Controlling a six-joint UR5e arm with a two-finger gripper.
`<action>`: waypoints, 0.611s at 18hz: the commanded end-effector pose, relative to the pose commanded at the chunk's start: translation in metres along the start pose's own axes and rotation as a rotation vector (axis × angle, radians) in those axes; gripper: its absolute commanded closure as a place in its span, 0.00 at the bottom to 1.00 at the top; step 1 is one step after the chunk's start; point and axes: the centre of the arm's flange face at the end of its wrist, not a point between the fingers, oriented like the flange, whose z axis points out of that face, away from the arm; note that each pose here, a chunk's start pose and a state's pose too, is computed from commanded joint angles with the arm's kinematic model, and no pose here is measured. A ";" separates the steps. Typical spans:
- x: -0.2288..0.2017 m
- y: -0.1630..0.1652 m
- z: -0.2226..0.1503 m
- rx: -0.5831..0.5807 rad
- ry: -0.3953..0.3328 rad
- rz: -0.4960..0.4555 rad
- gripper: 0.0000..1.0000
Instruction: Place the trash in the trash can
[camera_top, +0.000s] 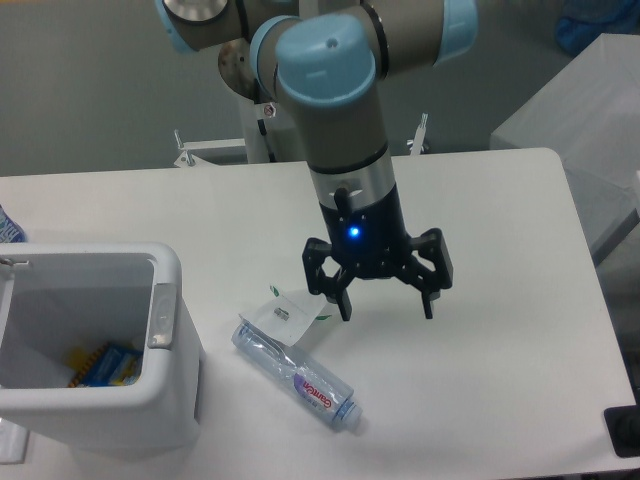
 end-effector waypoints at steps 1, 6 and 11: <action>0.007 0.006 0.005 -0.011 0.012 0.067 0.00; 0.047 0.046 0.027 -0.071 0.095 0.388 0.00; 0.081 0.073 0.065 -0.114 0.190 0.632 0.00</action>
